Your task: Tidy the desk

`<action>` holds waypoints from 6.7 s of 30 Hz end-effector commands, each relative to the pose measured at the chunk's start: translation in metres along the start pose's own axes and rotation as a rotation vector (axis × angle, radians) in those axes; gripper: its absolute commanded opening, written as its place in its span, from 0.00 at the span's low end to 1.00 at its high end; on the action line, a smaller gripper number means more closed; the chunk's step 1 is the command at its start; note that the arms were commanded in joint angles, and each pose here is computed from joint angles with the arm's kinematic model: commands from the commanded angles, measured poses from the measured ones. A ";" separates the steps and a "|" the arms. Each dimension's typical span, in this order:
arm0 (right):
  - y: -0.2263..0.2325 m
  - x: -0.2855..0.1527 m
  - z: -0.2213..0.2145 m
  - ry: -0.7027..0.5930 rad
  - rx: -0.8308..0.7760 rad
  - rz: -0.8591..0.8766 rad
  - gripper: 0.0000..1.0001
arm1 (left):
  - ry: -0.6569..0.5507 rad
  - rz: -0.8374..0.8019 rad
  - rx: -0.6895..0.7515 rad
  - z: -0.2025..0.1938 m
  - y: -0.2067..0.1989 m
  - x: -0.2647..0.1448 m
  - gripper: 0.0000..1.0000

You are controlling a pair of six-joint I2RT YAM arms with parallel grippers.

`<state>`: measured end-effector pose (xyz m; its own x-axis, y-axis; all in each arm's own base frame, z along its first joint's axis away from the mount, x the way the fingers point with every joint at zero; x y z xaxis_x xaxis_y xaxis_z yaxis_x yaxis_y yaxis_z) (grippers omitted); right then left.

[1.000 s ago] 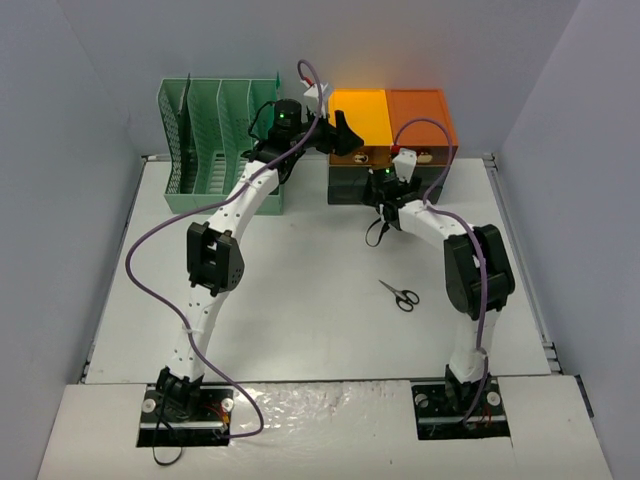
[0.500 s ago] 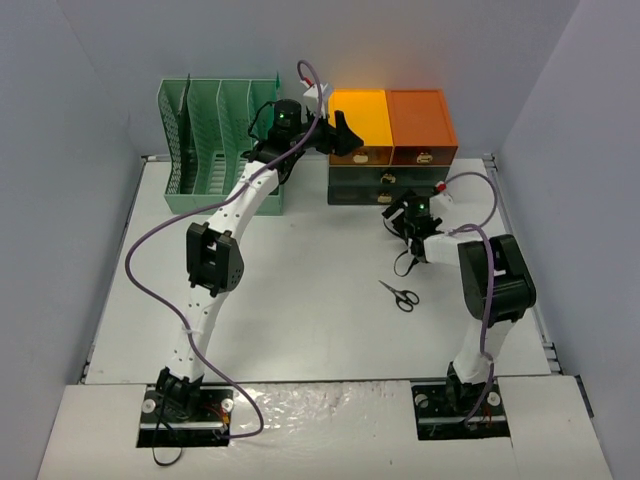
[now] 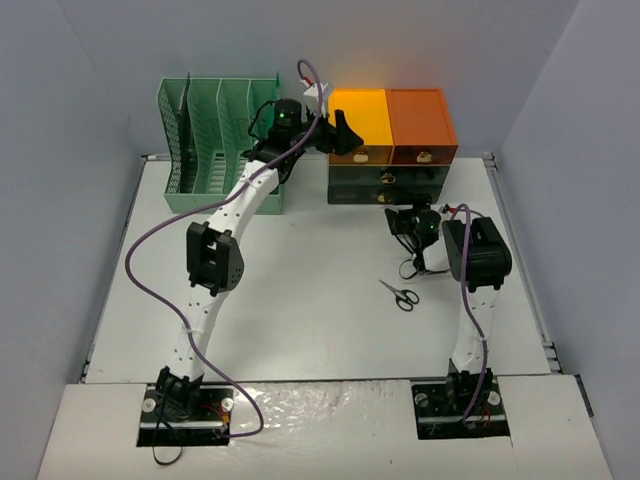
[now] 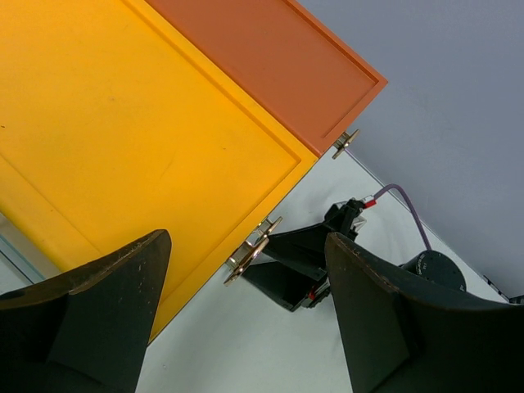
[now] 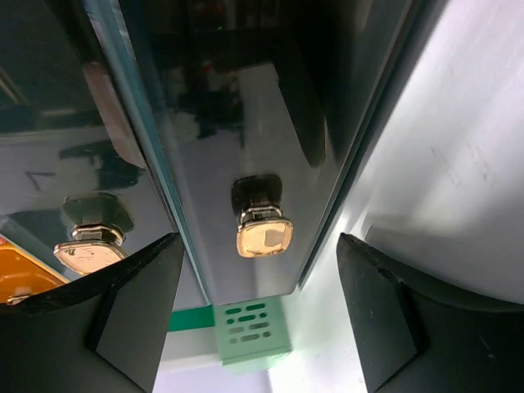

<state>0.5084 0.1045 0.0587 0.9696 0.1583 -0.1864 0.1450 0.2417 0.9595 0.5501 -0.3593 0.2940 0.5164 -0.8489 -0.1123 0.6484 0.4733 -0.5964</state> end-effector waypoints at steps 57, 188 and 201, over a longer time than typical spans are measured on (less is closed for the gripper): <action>0.016 -0.092 -0.038 0.336 -0.148 -0.216 0.29 | -0.005 0.025 -0.005 0.013 -0.014 -0.012 0.74; -0.066 -0.282 -0.088 0.925 -0.974 -0.771 0.35 | -0.006 0.028 0.007 0.025 -0.023 -0.035 0.73; -0.058 -0.271 -0.075 0.765 -0.948 -0.824 0.29 | -0.001 0.030 0.010 0.024 -0.022 -0.036 0.73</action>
<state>0.2162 0.1269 0.0277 0.2372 0.1151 -0.9646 0.0507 0.9901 0.1306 0.5426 -0.3476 0.2954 0.5222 -0.8399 -0.1481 0.6289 0.4965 -0.5983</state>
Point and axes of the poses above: each gripper's point midway between its finger pads, its own x axis out along the fingers, its own y axis along the line the jaws close on, z = x × y, the point moved 2 cm from there along -x, back along the fingers, and after that the axes turned 11 degrees about -x, right-handed, at the moved point
